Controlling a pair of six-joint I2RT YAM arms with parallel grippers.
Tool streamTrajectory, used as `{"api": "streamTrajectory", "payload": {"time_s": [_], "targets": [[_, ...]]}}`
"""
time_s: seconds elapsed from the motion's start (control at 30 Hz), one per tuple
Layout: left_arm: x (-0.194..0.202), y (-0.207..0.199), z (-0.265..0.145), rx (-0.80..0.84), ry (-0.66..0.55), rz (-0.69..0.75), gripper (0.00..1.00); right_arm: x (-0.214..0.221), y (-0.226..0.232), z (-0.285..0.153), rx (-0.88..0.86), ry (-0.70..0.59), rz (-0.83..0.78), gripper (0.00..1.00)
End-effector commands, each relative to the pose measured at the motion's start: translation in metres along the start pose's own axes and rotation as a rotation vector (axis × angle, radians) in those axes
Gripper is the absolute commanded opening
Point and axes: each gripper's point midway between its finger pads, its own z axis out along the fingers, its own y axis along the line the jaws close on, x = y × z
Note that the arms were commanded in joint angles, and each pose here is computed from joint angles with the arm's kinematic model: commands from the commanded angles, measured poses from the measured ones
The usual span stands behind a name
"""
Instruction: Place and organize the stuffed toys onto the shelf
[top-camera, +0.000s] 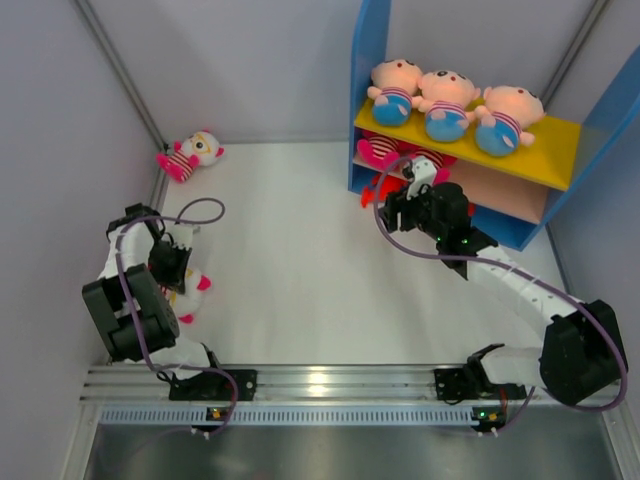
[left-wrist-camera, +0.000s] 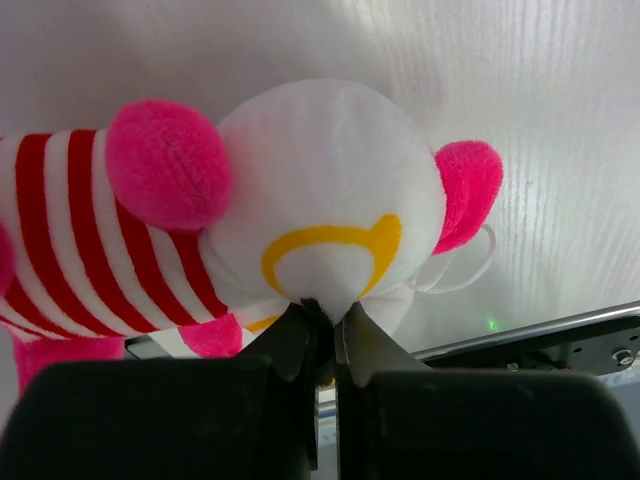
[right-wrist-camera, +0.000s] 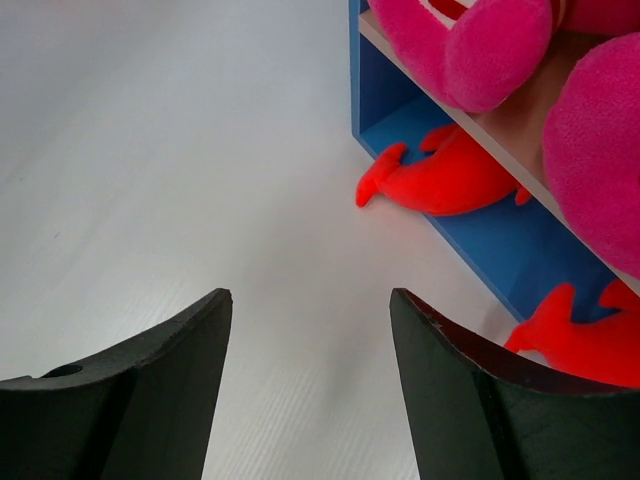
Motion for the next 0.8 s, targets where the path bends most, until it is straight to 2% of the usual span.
{"api": "streamTrajectory", "payload": {"time_s": [0.0, 0.07, 0.1, 0.13, 0.2, 0.23, 0.3, 0.33, 0.4, 0.43, 0.47, 0.53, 0.57, 0.63, 0.67, 0.77], "targets": [[-0.028, -0.004, -0.009, 0.035, -0.127, -0.02, 0.0, -0.025, 0.012, -0.008, -0.02, -0.061, -0.04, 0.65], [-0.051, -0.01, -0.033, 0.043, -0.25, -0.034, 0.0, -0.03, 0.018, -0.009, -0.029, -0.067, -0.054, 0.65], [-0.066, -0.022, -0.045, 0.1, -0.335, -0.032, 0.0, -0.032, 0.026, -0.008, -0.048, -0.064, -0.059, 0.65], [-0.083, -0.028, -0.071, 0.104, -0.439, -0.02, 0.0, -0.035, 0.031, -0.007, -0.06, -0.066, -0.058, 0.65], [-0.102, -0.043, -0.101, 0.165, -0.551, -0.067, 0.0, -0.051, 0.055, -0.005, -0.119, -0.085, -0.055, 0.66], [-0.118, -0.055, -0.13, 0.211, -0.647, -0.052, 0.0, -0.07, 0.067, -0.006, -0.146, -0.124, -0.06, 0.68], [-0.13, -0.07, -0.155, 0.284, -0.712, -0.098, 0.0, -0.081, 0.105, -0.004, -0.244, -0.149, -0.066, 0.72], [-0.136, -0.081, -0.173, 0.324, -0.758, -0.082, 0.0, -0.104, 0.121, -0.006, -0.284, -0.217, -0.064, 0.74], [-0.138, -0.099, -0.191, 0.377, -0.8, -0.072, 0.0, -0.109, 0.166, -0.004, -0.403, -0.238, -0.058, 0.82], [-0.139, -0.109, -0.198, 0.424, -0.815, -0.064, 0.0, -0.123, 0.184, 0.002, -0.446, -0.276, -0.059, 0.94], [-0.138, -0.117, -0.203, 0.446, -0.822, -0.053, 0.0, -0.123, 0.21, 0.0, -0.51, -0.279, -0.068, 0.99], [-0.135, -0.128, -0.213, 0.477, -0.846, -0.041, 0.0, -0.145, 0.242, -0.001, -0.585, -0.324, -0.079, 0.99], [-0.134, -0.136, -0.218, 0.512, -0.854, -0.029, 0.0, -0.131, 0.269, 0.007, -0.646, -0.297, -0.1, 1.0], [-0.129, -0.145, -0.226, 0.535, -0.877, -0.006, 0.0, -0.143, 0.294, 0.008, -0.697, -0.327, -0.109, 0.99], [-0.128, -0.152, -0.231, 0.565, -0.889, 0.016, 0.0, -0.131, 0.311, 0.016, -0.727, -0.305, -0.124, 0.99], [-0.123, -0.162, -0.239, 0.598, -0.904, 0.03, 0.0, -0.126, 0.334, 0.026, -0.766, -0.292, -0.115, 0.99]]}}
